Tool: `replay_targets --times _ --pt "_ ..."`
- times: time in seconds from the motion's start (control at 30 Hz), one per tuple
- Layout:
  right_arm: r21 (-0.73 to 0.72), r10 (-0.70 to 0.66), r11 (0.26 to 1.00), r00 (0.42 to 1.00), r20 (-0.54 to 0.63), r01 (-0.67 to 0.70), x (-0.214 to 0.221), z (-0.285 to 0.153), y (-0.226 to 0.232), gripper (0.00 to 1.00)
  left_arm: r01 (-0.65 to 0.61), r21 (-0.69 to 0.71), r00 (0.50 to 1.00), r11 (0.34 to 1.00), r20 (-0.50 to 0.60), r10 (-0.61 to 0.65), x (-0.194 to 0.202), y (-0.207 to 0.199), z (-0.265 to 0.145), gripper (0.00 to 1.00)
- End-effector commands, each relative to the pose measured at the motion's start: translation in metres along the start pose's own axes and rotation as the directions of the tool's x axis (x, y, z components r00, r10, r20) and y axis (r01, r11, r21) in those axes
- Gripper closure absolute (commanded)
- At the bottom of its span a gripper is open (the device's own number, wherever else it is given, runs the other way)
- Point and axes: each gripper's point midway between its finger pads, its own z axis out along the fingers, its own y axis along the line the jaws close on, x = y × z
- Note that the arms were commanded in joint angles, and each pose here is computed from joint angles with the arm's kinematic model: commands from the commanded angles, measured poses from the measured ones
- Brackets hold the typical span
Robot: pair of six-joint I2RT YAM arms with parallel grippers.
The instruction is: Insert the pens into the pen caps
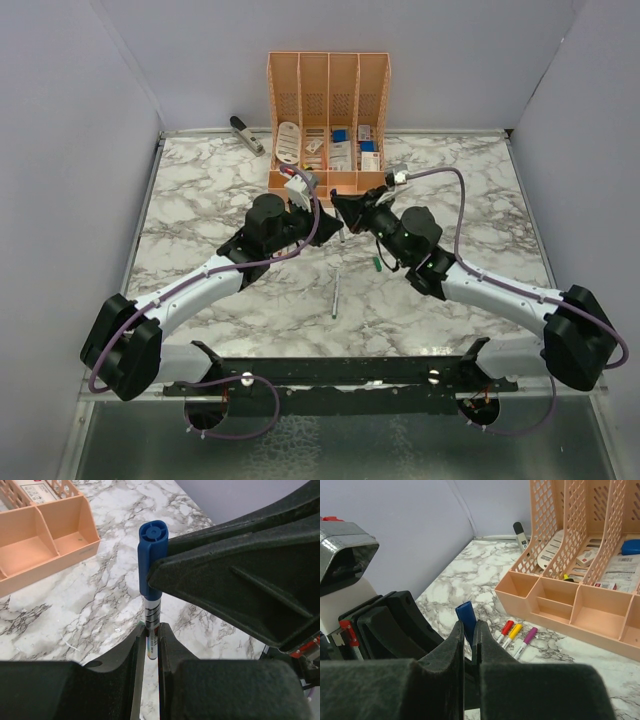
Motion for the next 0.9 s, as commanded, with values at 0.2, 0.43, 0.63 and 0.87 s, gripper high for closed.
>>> replay_targets --times 0.2,0.43,0.63,0.87 --pt "0.078 -0.063 0.993 0.955 -0.291 0.089 0.079 -0.022 -0.014 0.99 -0.088 -0.045 0.915 0.995 0.392 0.099 -0.123 -0.015 -0.025 1.0" --pt "0.091 -0.105 0.989 0.982 -0.155 0.12 0.025 -0.015 -0.006 0.83 -0.075 -0.073 0.975 0.995 0.203 0.089 -0.062 0.004 -0.024 1.0" --pt "0.158 -0.157 0.974 0.987 -0.037 0.161 -0.027 -0.025 -0.01 0.82 -0.032 -0.191 0.999 0.981 -0.013 0.03 -0.007 0.038 -0.016 1.0" --pt "0.275 -0.189 0.943 0.982 -0.024 0.188 -0.054 -0.039 -0.025 0.82 -0.015 -0.381 0.921 0.924 -0.364 -0.136 0.072 0.085 0.0 1.0"
